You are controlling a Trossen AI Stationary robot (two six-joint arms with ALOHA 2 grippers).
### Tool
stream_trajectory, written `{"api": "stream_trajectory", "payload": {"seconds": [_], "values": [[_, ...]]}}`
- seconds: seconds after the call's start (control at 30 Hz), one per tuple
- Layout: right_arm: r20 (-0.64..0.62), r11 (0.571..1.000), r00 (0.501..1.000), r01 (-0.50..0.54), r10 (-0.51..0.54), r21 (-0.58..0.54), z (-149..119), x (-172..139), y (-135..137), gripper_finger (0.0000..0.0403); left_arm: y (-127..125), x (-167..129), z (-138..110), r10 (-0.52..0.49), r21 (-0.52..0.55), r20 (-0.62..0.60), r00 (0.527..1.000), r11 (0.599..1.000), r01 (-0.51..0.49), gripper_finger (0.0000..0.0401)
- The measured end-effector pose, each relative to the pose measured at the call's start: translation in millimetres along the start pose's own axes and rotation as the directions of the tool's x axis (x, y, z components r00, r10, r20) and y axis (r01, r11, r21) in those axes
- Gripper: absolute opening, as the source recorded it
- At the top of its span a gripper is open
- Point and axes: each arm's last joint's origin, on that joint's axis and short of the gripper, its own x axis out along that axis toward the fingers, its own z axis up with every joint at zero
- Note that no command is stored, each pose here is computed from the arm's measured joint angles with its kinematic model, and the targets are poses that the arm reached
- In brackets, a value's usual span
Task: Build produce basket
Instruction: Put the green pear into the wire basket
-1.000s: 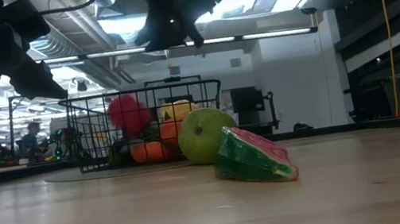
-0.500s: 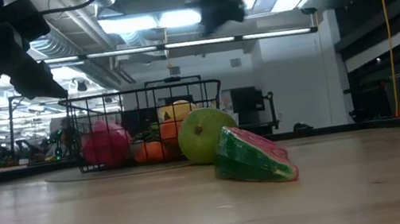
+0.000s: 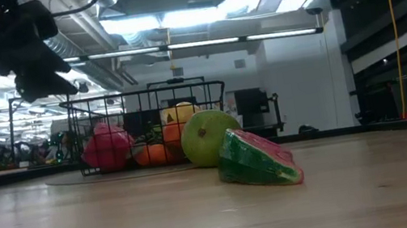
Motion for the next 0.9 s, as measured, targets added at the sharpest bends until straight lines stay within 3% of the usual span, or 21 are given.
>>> {"api": "stream_trajectory", "payload": {"seconds": [0.2, 0.37, 0.6, 0.9], "values": [[0.197, 0.999, 0.980, 0.035, -0.032, -0.011, -41, -18, -2, 0.0181, -6, 10, 4, -0.029, -0.014, 0.046, 0.999, 0.999, 0.030, 0.0241], [0.357, 0.988, 0.925, 0.093, -0.132, 0.123, -74, -2, -10, 0.0181, -9, 24, 2, -0.023, -0.024, 0.036, 0.999, 0.999, 0.024, 0.0241], [0.499, 0.953, 0.861, -0.068, -0.094, 0.297, -87, 59, 0, 0.0181, -14, 48, -3, -0.019, -0.140, 0.031, 0.999, 0.990, 0.024, 0.0241], [0.690, 0.935, 0.724, -0.256, 0.016, 0.246, -70, 120, 17, 0.0181, -30, 88, -17, -0.073, -0.154, 0.129, 0.989, 0.984, 0.092, 0.0241]]}}
